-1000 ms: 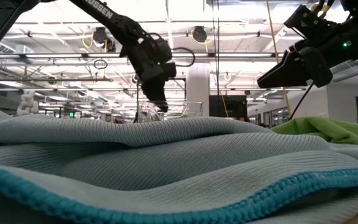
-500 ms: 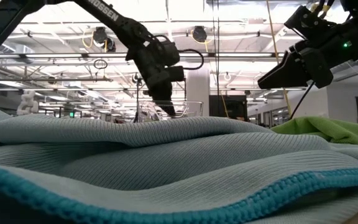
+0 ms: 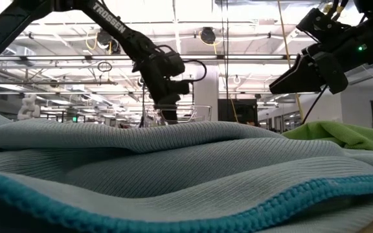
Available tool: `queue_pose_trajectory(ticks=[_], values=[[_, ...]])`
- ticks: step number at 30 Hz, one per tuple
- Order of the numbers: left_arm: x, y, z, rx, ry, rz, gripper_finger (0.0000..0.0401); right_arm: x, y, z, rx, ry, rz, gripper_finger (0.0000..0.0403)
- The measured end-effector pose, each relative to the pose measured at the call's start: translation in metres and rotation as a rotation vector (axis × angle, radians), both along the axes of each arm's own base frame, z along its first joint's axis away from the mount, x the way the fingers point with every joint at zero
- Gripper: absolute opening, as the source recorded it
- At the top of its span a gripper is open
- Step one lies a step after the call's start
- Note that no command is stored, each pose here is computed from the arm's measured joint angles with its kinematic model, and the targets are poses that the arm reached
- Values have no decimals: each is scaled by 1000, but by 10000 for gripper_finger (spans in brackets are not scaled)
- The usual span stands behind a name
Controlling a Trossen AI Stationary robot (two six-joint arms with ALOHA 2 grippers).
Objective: Fold microfiber towels
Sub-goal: Put the center green towel into the transparent bin
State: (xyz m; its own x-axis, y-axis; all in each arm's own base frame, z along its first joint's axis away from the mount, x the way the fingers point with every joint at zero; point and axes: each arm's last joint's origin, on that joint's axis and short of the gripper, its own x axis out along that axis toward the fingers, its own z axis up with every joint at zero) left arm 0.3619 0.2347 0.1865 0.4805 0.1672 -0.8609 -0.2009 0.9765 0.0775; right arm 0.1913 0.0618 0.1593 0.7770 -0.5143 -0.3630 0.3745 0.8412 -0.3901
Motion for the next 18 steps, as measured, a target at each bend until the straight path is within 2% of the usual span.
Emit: queue_pose_trajectory(ticks=[4,11,13,18], values=[[-2,-4,4,-20,0,-34,3,0,0,0,3,-2,-1,146],[-6,-13,35,-13,-79,-63,6,0,0,0,2,-1,-1,146],[-5,-14,34,-12,-72,-68,3,0,0,0,4,-3,-2,146],[-4,-4,10,-24,-13,-53,10,0,0,0,5,-3,-2,146]])
